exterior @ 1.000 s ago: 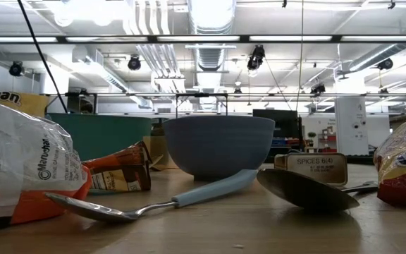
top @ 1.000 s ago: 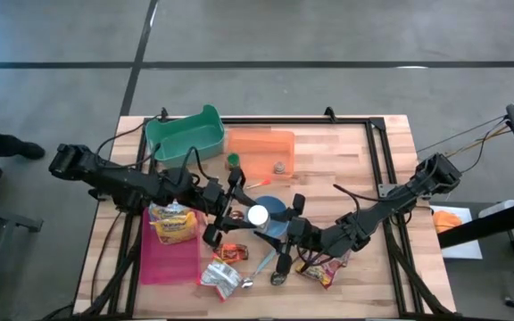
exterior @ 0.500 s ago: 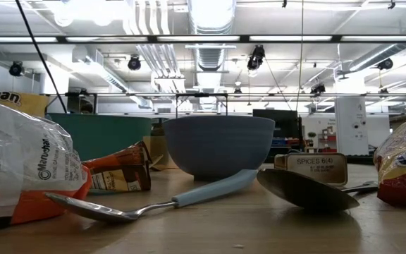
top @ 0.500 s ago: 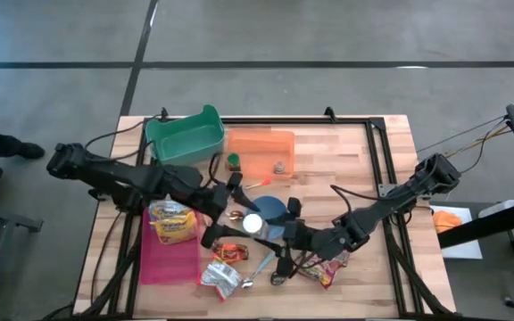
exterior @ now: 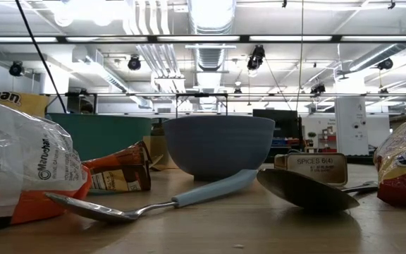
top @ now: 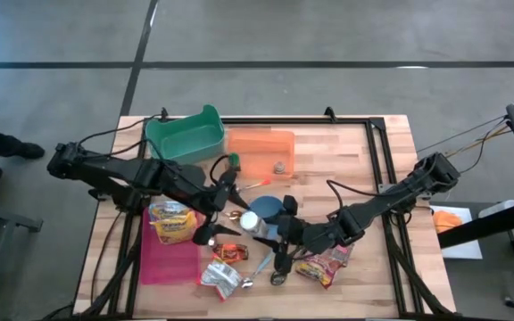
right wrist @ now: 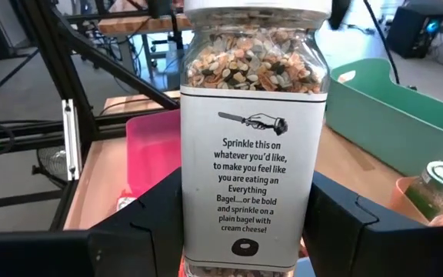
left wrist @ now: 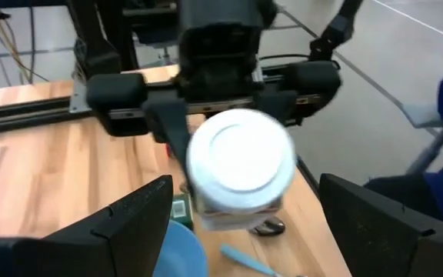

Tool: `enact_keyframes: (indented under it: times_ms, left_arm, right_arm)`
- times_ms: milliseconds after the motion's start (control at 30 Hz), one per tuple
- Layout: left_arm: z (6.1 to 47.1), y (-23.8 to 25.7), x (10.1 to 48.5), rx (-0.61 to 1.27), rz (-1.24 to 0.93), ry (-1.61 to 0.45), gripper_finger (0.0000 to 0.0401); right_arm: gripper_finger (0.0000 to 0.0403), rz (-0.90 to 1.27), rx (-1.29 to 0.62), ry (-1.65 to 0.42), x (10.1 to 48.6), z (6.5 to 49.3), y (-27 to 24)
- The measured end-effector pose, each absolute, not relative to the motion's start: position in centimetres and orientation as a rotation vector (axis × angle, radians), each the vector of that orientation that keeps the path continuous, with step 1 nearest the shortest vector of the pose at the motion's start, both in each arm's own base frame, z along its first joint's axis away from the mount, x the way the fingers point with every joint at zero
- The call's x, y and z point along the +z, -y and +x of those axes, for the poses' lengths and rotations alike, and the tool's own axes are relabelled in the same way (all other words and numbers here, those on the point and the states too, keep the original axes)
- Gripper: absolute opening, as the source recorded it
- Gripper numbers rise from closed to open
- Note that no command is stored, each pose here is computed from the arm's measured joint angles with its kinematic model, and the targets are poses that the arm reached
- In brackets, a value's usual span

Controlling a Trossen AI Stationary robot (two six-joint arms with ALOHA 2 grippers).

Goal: Pick & Place Food Item
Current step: Put the white spice bottle into the orange bin

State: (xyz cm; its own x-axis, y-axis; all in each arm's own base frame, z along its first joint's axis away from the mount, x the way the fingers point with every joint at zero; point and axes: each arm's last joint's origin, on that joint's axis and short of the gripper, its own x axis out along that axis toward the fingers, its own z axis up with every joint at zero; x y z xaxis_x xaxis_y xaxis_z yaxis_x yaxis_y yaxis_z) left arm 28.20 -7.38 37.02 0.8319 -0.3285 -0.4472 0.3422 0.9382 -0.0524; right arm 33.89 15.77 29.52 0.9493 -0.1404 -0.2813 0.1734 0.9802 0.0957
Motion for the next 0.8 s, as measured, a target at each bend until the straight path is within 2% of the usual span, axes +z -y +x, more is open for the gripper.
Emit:
enact_keyframes:
  times_ms: [433, 800]
  left_arm:
    - [29.2, 7.5, 35.5, -0.379, 0.025, -0.557, 0.0328]
    - [29.2, 7.7, 33.6, -0.444, 0.007, -0.724, 0.0328]
  right_arm:
    - [0.0193, 0.173, -0.125, -0.334, 27.8, 35.7, -14.5]
    - [0.0193, 0.192, -0.076, -0.353, 27.7, 37.1, -14.7]
